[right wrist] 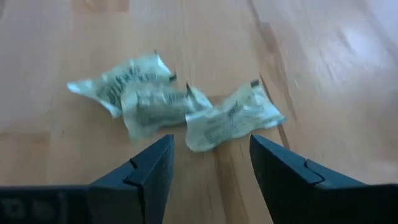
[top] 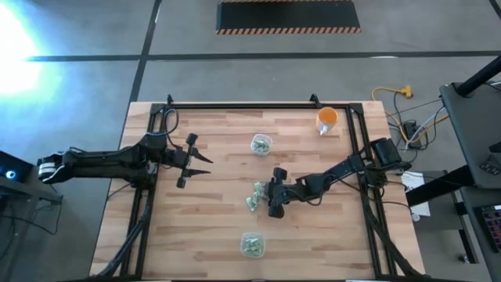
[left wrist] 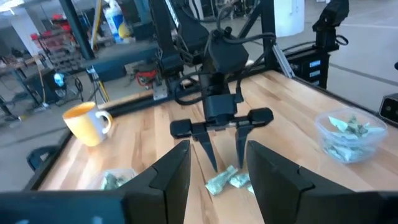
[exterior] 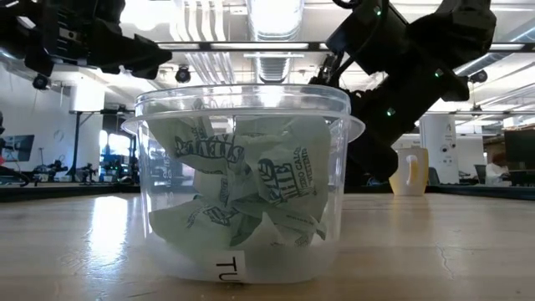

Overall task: Pick and place items into bin
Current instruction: Put the stevia packet into the bottom transparent bin

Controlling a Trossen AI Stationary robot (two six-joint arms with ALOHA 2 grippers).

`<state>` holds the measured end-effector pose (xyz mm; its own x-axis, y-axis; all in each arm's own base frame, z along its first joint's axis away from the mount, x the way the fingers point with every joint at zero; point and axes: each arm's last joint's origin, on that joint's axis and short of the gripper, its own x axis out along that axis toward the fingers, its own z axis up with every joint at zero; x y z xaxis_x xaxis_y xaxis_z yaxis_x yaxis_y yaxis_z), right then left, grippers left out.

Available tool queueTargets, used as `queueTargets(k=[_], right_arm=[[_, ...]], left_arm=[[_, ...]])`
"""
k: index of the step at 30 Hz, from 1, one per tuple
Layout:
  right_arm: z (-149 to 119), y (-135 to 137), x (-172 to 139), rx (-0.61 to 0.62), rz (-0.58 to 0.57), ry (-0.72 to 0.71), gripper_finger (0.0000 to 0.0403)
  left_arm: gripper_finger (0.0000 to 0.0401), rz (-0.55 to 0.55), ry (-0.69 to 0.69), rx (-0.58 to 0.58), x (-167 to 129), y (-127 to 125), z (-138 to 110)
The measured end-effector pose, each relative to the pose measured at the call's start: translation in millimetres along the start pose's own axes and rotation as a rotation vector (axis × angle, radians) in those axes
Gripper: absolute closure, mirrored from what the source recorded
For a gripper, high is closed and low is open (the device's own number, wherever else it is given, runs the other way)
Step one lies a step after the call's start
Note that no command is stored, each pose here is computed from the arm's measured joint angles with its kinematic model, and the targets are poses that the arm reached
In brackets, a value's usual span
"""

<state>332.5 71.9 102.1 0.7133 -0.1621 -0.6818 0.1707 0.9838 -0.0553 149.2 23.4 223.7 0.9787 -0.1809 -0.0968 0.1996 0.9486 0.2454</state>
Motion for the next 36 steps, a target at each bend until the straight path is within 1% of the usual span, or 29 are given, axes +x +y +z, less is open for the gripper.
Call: queueTargets(k=[13, 20, 27, 31, 36], right_arm=[[2.1, -0.9, 1.3, -0.021, 0.021, -0.016, 0.0202], [-1.0, -2.0, 18.5, -0.025, 0.060, -0.031, 0.0202], [1.5, -4.0, 16.4, -0.017, 0.057, -0.023, 0.0206], [1.1, -4.1, 16.0, -0.039, 0.050, -0.021, 0.0236], [1.0, -4.0, 15.9, -0.064, 0.045, -0.020, 0.0305]], left_arm=[[0.0261, -0.003, 0.010, -0.003, 2.4, 1.0, -0.4], [0.0261, -0.005, 0.015, -0.006, 2.6, 0.8, -1.2], [0.0261, -0.005, 0.015, -0.005, 2.7, 0.9, -1.3], [0.0261, -0.005, 0.014, -0.005, 2.7, 0.8, -1.3], [0.0261, -0.005, 0.015, -0.005, 2.7, 0.8, -1.4]])
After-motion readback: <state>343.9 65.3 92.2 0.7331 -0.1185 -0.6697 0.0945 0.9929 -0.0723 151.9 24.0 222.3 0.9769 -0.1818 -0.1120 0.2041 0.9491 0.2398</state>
